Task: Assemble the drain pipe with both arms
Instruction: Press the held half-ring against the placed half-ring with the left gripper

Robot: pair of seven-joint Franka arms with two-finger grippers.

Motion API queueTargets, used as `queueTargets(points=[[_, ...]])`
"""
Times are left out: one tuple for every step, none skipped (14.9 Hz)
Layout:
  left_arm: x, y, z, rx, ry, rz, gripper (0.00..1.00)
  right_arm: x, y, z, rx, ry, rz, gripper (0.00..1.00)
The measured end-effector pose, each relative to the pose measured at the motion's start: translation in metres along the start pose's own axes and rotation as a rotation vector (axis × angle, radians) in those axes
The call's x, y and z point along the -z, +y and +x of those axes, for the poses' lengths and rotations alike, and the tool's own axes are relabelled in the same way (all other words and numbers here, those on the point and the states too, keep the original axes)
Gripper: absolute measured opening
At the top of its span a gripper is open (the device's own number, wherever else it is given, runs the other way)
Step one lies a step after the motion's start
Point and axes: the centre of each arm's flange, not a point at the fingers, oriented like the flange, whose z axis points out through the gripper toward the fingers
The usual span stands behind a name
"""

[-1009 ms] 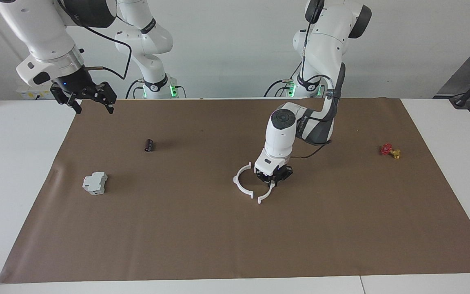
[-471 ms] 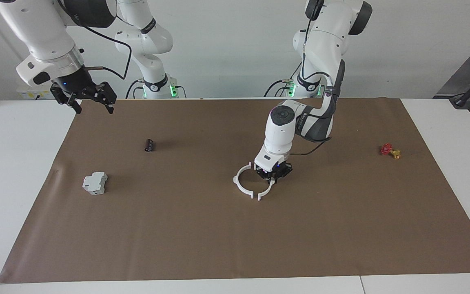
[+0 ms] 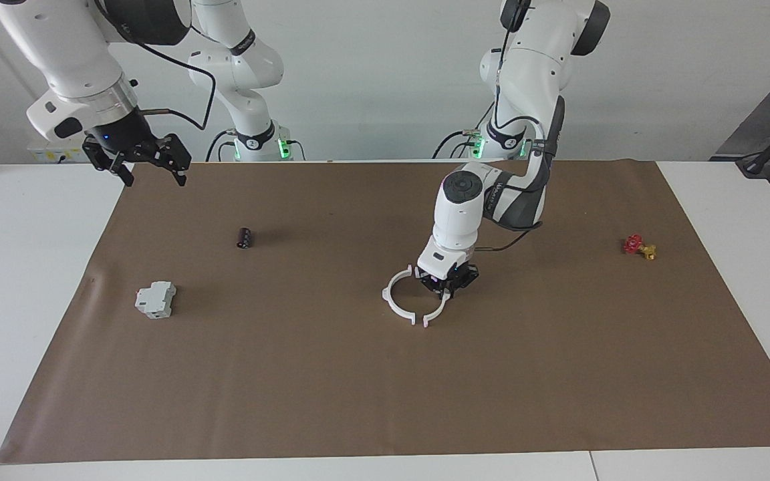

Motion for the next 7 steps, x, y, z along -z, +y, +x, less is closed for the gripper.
queueTargets(points=[[0.0003,0.0008,-0.0003,0.001,0.001,-0.001,0.21,0.0,0.0,0.0,0.0,0.0,0.0,1.0],[0.0005,0.0016,-0.0006,0.003,0.002,-0.002,0.21,0.0,0.0,0.0,0.0,0.0,0.0,1.0],[0.0006,0.002,-0.0009,0.004,0.002,-0.003,0.21,0.0,0.0,0.0,0.0,0.0,0.0,1.0],[0.0007,0.0023,-0.001,0.005,0.002,-0.003,0.21,0.0,0.0,0.0,0.0,0.0,0.0,1.0],[0.0008,0.0025,-0.0011,0.006,0.002,-0.004,0.21,0.0,0.0,0.0,0.0,0.0,0.0,1.0],[0.0008,0.0027,-0.0011,0.006,0.003,-0.004,0.21,0.0,0.0,0.0,0.0,0.0,0.0,1.0],[0.0009,0.0027,-0.0011,0.007,0.003,-0.004,0.21,0.0,0.0,0.0,0.0,0.0,0.0,1.0]])
